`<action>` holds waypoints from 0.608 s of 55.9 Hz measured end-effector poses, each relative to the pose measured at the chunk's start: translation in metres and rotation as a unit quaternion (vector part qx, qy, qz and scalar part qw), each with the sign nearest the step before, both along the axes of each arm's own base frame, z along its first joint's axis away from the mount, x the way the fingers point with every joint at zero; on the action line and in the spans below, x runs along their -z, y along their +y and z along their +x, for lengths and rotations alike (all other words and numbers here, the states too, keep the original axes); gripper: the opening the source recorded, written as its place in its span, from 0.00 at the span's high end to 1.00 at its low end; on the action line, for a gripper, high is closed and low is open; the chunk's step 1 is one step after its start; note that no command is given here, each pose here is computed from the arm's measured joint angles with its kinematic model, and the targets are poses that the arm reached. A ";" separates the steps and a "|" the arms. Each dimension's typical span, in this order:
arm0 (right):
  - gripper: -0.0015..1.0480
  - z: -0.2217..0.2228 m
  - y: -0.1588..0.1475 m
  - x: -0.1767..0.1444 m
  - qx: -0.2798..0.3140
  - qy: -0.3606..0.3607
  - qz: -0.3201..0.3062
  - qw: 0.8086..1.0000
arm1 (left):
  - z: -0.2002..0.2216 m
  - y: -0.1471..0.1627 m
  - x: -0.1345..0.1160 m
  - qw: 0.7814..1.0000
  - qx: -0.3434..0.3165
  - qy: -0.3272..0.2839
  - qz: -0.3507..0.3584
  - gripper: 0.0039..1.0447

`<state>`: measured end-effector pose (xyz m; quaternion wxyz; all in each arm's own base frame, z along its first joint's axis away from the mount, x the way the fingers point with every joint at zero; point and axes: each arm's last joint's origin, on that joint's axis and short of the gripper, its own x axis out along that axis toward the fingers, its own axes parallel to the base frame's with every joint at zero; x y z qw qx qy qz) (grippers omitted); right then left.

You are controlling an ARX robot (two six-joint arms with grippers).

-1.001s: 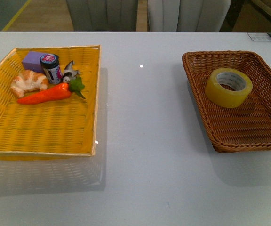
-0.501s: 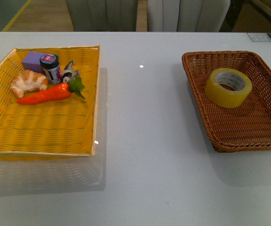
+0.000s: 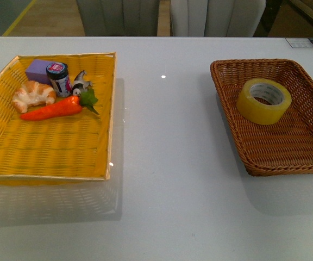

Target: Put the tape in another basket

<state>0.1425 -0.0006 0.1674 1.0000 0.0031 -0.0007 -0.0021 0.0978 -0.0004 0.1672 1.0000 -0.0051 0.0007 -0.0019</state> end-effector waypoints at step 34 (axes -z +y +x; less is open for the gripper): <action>0.98 -0.027 0.000 -0.007 0.000 -0.011 0.000 1.000 | 0.000 0.000 0.000 1.000 0.000 0.000 0.000 0.99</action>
